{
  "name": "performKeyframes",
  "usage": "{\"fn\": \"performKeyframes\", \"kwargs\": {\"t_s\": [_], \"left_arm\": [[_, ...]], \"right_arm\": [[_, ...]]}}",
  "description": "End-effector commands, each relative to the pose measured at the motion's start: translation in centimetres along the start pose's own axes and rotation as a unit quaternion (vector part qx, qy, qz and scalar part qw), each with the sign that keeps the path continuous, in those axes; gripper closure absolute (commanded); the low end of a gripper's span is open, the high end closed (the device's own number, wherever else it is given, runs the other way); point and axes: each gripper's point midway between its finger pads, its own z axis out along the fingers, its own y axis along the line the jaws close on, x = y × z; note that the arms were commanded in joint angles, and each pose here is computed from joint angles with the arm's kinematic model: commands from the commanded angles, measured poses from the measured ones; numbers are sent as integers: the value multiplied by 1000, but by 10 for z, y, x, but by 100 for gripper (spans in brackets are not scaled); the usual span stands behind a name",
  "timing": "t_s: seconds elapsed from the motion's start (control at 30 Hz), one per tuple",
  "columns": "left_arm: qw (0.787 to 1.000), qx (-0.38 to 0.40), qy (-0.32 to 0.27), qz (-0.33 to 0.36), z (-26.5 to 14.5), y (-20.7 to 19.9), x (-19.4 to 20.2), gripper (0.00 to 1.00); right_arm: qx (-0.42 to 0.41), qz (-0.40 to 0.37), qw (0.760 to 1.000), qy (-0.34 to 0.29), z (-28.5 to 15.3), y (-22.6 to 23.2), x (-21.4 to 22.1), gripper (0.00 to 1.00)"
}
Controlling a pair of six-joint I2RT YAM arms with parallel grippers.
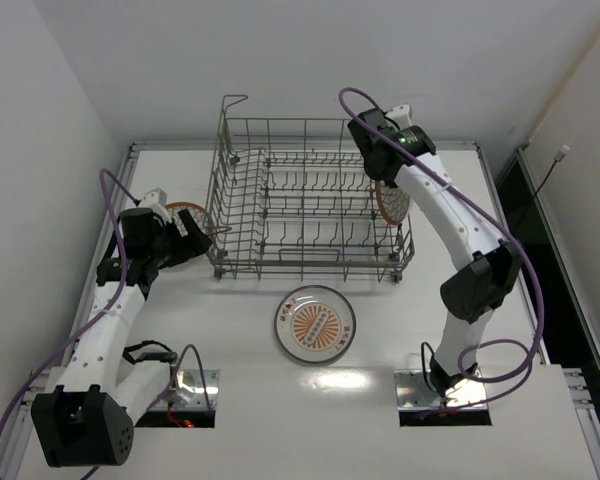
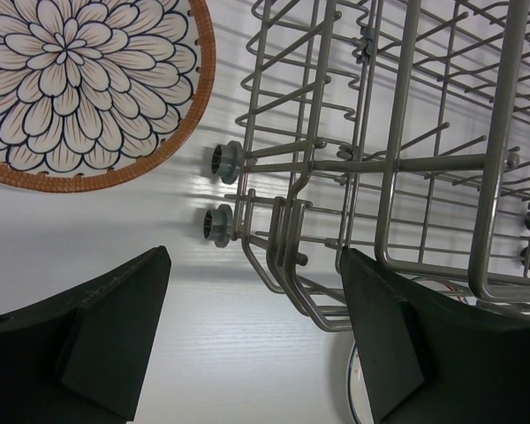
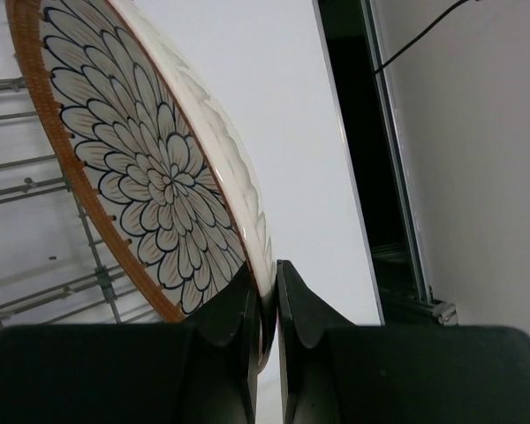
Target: Load the plates into the dish rack
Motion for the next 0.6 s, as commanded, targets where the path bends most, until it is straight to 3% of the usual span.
{"fn": "performKeyframes", "kwargs": {"t_s": [0.0,0.17,0.57], "left_arm": [[1000,17,-13,8,0,-8,-7,24],[1000,19,-17,9,-2,-9,-8,24],[1000,15,-19,9,-2,-8,-9,24]], "right_arm": [[31,37,998,-40,-14,-5,-20,100],[28,24,999,-32,-12,15,-10,100],[55,-11,998,-13,-1,16,23,100]]}}
